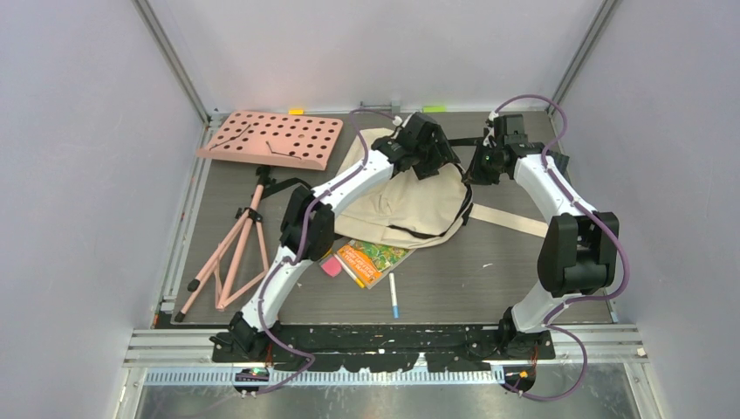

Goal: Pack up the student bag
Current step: Zip the student bag at the center of the board.

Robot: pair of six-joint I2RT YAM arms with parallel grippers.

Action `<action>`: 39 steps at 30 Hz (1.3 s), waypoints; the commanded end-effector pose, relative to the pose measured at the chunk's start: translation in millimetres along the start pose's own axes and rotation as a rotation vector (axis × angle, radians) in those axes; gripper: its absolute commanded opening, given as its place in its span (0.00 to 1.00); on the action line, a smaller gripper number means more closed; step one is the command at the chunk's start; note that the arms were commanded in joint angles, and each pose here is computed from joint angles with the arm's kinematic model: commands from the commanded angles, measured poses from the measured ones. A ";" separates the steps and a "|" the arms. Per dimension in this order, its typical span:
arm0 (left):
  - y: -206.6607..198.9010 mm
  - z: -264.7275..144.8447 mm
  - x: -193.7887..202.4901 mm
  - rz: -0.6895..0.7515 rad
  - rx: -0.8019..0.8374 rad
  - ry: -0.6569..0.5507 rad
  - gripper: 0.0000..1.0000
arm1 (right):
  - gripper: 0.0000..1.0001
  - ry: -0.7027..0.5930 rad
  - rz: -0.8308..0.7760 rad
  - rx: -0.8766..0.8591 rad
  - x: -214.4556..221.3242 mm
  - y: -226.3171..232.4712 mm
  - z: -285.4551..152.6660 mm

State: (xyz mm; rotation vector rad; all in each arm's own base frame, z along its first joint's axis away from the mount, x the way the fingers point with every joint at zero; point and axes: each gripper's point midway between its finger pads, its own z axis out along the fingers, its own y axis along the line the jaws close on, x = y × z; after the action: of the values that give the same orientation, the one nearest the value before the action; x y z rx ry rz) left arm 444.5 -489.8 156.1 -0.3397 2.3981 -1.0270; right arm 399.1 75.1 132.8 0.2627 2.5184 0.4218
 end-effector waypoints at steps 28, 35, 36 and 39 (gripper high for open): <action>-14.1 54.5 -9.2 -0.198 0.133 -0.050 0.10 | 0.01 -0.043 -0.056 0.089 -1.0 -11.3 -8.5; -26.7 39.1 -49.3 -0.167 0.181 -0.162 0.00 | 0.01 0.015 -0.032 0.313 11.3 -53.2 -2.8; -25.7 38.0 -54.2 -0.167 0.180 -0.173 0.00 | 0.01 0.027 -0.031 0.329 14.1 -56.1 -3.2; -21.2 36.9 -68.0 -0.176 0.183 -0.195 0.00 | 0.01 0.064 -0.027 0.376 22.6 -66.2 0.6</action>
State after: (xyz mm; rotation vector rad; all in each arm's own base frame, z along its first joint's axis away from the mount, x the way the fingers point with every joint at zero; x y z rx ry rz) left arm 471.2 -519.2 109.2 -0.5423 2.3681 -1.1624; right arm 397.0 40.5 109.5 0.3113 2.5476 0.1133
